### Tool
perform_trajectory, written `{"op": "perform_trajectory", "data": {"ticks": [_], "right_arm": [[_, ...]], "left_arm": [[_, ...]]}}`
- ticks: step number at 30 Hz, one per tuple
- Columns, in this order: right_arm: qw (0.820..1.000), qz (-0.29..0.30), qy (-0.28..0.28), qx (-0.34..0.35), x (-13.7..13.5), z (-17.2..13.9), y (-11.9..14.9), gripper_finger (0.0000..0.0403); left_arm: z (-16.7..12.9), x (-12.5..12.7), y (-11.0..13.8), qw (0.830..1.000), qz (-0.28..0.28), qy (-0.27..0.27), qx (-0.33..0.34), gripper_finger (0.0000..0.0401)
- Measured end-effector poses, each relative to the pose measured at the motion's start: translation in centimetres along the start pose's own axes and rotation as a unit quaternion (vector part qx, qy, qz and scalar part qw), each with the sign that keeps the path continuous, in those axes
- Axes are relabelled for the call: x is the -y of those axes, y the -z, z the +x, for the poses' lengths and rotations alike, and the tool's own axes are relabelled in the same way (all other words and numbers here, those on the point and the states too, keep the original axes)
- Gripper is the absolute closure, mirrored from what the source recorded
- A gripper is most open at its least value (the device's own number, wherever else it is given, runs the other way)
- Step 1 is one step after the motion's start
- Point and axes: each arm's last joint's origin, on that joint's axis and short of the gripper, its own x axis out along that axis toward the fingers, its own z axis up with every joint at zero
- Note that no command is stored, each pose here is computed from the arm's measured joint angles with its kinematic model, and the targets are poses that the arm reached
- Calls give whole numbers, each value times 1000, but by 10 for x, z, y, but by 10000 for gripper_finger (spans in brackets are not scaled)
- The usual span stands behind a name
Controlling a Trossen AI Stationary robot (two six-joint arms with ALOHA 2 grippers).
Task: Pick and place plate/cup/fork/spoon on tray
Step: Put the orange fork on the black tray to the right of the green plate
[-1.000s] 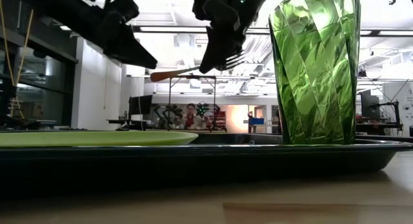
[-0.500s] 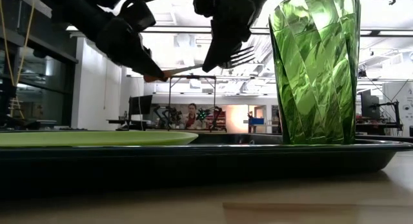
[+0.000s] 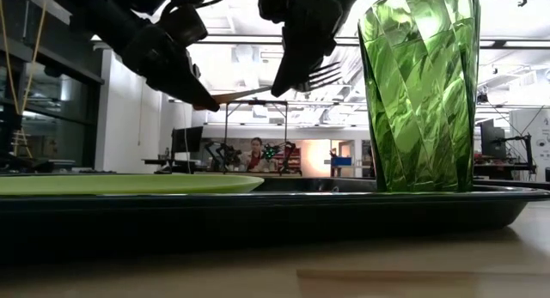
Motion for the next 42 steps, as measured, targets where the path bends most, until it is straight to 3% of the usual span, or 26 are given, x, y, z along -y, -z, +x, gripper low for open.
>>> {"op": "perform_trajectory", "data": {"ticks": [10,20,26,35,42], "right_arm": [[1000,10,-2,0,0,0,0,389],[999,11,45,-23,6,-23,7,235],[996,22,79,-35,11,-59,15,187],[986,64,147,-40,18,-101,35,183],[983,112,147,24,20,-94,93,183]], "left_arm": [[-2,0,-4,1000,9,10,-20,395],[-7,-3,-4,997,7,-31,-63,398],[-25,-7,0,993,2,-77,-92,400],[-60,-8,10,999,-11,-34,24,400],[-83,-9,15,993,-10,-22,112,400]]}}
